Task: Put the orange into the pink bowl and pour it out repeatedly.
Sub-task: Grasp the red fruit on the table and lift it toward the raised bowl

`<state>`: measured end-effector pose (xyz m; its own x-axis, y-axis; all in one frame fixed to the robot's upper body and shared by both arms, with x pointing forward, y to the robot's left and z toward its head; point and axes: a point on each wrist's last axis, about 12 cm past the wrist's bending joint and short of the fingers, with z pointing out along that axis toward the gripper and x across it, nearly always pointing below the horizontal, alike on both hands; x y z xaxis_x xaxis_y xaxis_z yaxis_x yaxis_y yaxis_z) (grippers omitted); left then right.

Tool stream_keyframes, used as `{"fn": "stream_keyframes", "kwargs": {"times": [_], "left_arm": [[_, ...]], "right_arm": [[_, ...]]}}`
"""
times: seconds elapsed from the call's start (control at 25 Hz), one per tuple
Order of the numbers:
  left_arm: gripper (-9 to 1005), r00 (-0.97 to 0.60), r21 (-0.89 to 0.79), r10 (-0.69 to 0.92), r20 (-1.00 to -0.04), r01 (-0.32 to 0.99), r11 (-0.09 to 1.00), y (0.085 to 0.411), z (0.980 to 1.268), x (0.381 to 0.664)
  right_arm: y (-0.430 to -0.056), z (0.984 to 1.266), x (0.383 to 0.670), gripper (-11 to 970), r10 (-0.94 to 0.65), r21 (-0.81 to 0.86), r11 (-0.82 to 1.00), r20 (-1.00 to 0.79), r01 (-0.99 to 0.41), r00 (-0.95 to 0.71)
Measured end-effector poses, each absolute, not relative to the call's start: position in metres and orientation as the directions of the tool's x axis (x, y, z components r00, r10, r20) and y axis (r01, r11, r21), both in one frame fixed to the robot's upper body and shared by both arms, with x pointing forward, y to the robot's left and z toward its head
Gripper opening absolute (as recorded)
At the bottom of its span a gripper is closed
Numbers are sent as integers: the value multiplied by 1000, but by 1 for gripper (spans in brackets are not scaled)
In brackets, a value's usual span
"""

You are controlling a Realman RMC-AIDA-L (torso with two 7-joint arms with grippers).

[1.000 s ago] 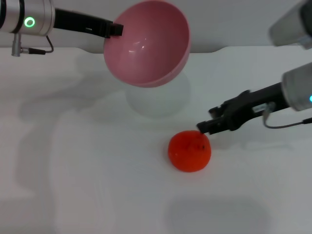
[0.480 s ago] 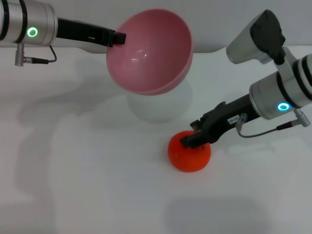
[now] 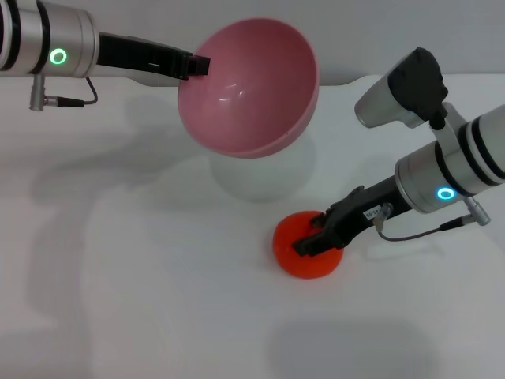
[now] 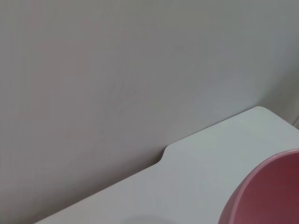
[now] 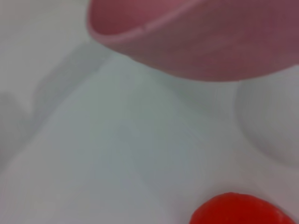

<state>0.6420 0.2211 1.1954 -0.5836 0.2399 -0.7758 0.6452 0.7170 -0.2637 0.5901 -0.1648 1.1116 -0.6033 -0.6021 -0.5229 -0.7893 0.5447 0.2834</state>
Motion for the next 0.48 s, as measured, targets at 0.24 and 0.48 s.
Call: {"fn": "stream_keyframes", "kwargs": {"times": [0.24, 0.48], "left_arm": [[43, -583, -263, 242, -776, 646, 716, 221, 1195, 642], [43, -582, -261, 242, -776, 646, 717, 221, 1195, 642]], "right_arm": [[-167, 1110, 591, 564, -587, 277, 561, -532, -781, -610], [-166, 1110, 591, 363, -594, 270, 554, -534, -788, -601]]}}
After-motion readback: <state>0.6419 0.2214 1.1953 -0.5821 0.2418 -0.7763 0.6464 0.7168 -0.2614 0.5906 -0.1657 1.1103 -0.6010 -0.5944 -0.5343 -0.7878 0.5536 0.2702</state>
